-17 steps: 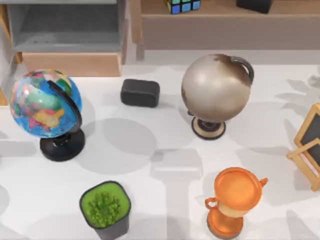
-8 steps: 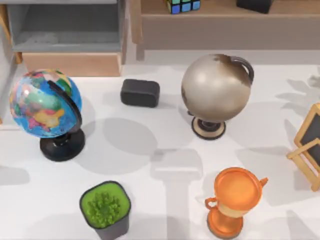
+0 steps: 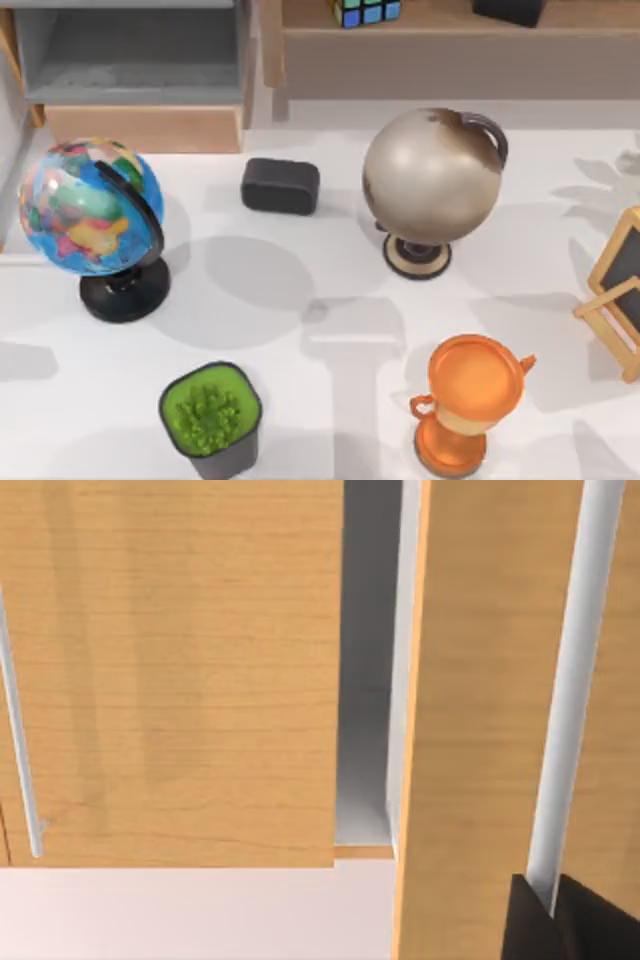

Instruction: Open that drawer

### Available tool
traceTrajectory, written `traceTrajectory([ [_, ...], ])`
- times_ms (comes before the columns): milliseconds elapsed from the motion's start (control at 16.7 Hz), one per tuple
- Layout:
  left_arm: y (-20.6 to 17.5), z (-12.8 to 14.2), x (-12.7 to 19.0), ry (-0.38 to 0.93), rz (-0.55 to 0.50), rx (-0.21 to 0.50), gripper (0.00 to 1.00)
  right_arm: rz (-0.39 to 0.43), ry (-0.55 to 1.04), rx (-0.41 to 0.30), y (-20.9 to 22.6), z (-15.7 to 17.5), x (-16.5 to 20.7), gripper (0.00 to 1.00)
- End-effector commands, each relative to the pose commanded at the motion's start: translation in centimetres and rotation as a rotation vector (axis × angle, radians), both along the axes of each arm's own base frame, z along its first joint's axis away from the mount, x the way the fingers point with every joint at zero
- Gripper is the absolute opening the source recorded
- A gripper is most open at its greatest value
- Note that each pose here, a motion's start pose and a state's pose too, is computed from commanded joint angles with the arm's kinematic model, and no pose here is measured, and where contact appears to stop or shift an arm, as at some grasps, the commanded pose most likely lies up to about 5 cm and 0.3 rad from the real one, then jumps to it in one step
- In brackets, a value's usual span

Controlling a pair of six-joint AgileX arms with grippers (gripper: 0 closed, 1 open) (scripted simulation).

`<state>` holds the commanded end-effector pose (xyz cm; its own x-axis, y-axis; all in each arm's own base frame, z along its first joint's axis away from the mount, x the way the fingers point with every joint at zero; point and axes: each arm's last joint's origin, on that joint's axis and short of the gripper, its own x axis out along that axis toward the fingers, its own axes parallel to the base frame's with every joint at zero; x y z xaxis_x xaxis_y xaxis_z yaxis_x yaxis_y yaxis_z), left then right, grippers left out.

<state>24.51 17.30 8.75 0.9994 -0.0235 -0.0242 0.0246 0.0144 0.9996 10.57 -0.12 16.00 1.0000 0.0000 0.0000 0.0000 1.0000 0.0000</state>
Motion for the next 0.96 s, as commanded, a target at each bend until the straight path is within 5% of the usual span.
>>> traceTrajectory([
  [600, 0.0, 0.0, 0.0, 0.0, 0.0, 0.0, 0.98, 0.0, 0.0, 0.0, 0.0, 0.0, 0.0, 1.0],
  [960, 0.0, 0.0, 0.0, 0.0, 0.0, 0.0, 1.0, 0.0, 0.0, 0.0, 0.0, 0.0, 0.0, 1.0],
])
